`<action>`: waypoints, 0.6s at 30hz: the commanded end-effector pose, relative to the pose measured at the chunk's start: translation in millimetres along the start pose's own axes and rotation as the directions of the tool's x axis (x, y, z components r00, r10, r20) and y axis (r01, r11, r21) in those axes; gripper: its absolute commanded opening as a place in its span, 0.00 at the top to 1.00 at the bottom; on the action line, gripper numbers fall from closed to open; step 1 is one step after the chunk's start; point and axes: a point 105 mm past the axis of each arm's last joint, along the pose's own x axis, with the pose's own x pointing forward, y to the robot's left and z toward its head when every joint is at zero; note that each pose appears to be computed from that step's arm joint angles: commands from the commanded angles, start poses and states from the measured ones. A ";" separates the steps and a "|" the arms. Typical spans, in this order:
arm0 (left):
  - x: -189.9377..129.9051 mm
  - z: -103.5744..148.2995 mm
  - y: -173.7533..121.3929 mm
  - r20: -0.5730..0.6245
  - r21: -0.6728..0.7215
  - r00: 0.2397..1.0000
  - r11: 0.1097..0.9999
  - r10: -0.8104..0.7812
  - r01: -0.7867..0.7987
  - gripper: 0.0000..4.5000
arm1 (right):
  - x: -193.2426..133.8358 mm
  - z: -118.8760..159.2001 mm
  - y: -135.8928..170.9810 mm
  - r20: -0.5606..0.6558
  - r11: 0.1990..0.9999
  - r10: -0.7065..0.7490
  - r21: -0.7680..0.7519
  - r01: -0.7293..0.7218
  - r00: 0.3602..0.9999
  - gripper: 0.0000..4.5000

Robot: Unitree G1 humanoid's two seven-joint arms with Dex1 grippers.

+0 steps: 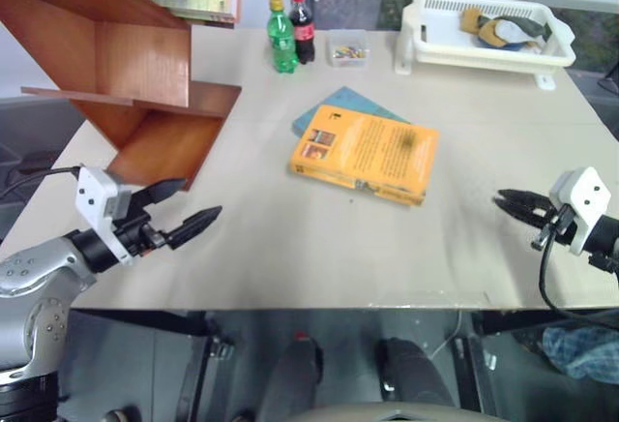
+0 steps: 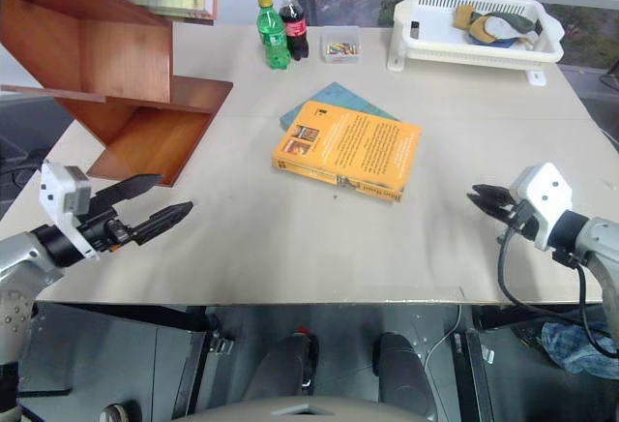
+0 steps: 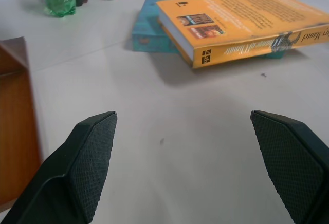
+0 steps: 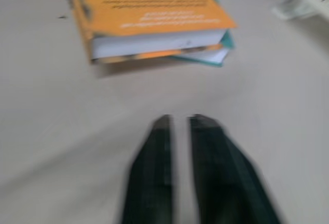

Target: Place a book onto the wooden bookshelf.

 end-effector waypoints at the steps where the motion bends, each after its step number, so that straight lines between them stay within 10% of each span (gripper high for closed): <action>1: 1.5 11.1 -3.6 0.031 0.038 0.999 0.999 -0.021 0.020 0.00 | 7.4 2.4 -9.5 0.020 0.998 -0.071 -0.002 0.071 0.997 0.99; 18: 34.8 21.7 -37.3 0.117 0.005 0.990 0.997 -0.079 0.079 0.00 | 135.2 -37.2 -4.2 -0.151 0.986 -0.155 0.043 0.163 0.976 0.99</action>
